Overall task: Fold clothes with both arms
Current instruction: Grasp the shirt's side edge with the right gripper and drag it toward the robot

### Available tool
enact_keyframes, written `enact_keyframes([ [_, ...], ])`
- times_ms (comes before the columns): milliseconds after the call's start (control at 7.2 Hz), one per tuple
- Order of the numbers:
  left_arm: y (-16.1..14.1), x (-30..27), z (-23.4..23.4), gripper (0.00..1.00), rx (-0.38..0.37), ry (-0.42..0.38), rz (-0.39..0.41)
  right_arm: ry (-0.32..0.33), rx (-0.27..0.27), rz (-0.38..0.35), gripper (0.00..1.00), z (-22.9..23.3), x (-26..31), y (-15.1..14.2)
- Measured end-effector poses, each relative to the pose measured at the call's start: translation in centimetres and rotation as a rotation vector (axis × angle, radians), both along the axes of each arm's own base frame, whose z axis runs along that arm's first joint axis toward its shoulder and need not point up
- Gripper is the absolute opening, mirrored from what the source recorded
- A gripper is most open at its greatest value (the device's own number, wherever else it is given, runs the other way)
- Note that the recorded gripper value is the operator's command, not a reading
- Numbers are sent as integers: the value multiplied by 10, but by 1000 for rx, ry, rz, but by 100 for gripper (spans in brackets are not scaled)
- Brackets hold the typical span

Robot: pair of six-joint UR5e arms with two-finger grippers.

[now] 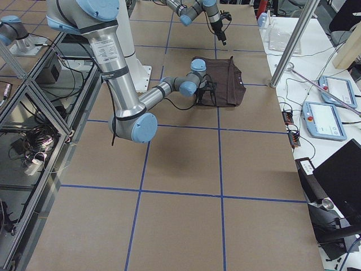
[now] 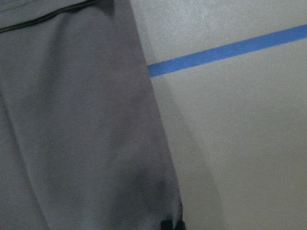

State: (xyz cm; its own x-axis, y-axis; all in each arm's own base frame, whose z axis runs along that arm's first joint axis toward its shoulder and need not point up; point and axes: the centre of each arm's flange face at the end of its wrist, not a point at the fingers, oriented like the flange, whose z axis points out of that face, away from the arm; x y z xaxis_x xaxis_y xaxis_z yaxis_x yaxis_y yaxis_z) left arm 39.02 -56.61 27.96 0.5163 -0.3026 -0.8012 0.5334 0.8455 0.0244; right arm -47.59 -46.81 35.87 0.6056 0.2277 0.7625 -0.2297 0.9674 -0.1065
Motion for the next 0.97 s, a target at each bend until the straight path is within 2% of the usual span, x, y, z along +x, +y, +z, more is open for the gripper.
enact_keyframes([
  [139, 1, -1, -3, 100, 3, 2, 0, -15, 6, -15, 0, -4, 7, 14],
  [278, 3, -2, -6, 100, 3, 3, 0, -28, 10, -48, 0, -2, 19, 45],
  [417, 4, -3, -8, 100, 1, 3, 0, -34, 9, -88, 0, 6, 38, 84],
  [694, 6, -1, -13, 100, 1, 8, 2, -30, -8, -209, 0, 22, 94, 186],
  [833, 10, 3, -16, 100, 3, 14, 8, -38, -23, -291, 10, 18, 114, 232],
  [972, 19, 11, -21, 100, 6, 24, 24, -50, -42, -376, 99, 11, 116, 270],
])
